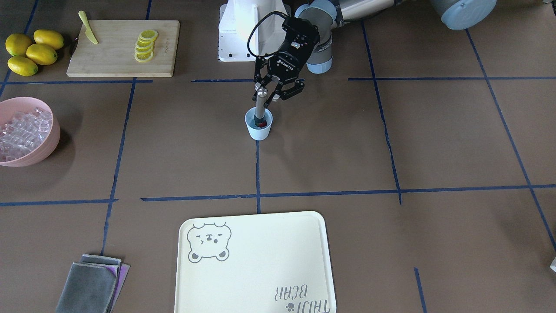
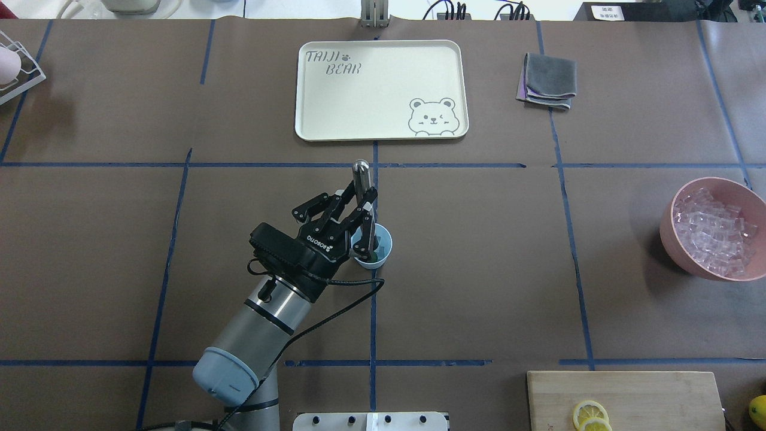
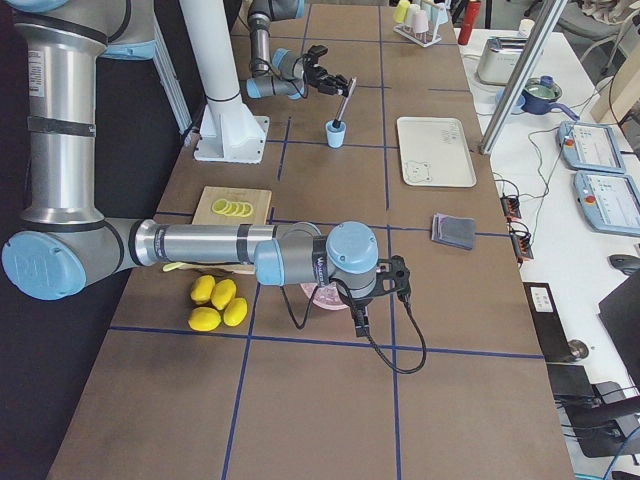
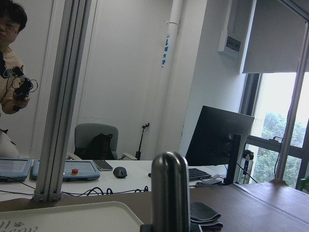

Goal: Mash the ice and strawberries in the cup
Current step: 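Press the metal rod down into the cup contents with the left gripper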

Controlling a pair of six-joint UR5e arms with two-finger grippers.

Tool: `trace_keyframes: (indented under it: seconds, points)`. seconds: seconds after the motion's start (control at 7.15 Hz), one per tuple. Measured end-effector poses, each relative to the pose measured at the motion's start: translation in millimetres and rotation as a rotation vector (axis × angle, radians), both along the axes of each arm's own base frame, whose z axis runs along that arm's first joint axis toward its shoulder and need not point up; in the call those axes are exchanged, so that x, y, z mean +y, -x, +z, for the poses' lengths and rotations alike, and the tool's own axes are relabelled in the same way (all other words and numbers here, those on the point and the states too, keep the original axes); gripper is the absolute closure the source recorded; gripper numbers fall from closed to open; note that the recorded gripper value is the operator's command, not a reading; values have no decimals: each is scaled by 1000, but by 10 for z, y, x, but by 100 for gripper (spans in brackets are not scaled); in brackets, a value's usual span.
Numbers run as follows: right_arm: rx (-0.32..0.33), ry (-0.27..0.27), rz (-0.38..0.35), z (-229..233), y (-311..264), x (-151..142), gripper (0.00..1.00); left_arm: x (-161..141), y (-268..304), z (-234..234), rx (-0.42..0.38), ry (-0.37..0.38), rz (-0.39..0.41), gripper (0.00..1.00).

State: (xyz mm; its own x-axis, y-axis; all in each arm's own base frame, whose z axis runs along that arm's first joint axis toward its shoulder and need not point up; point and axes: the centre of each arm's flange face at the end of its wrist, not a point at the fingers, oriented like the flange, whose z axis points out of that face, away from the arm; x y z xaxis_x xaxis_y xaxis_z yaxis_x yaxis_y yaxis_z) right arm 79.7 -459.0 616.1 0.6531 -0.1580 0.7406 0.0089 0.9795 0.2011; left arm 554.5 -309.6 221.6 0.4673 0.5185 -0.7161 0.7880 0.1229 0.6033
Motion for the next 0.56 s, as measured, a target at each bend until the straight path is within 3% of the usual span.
trace_keyframes:
  seconds: [0.56]
  points:
    - [0, 1, 0, 3, 0, -2, 1, -28, -94, 130, -32, 16, -14, 100]
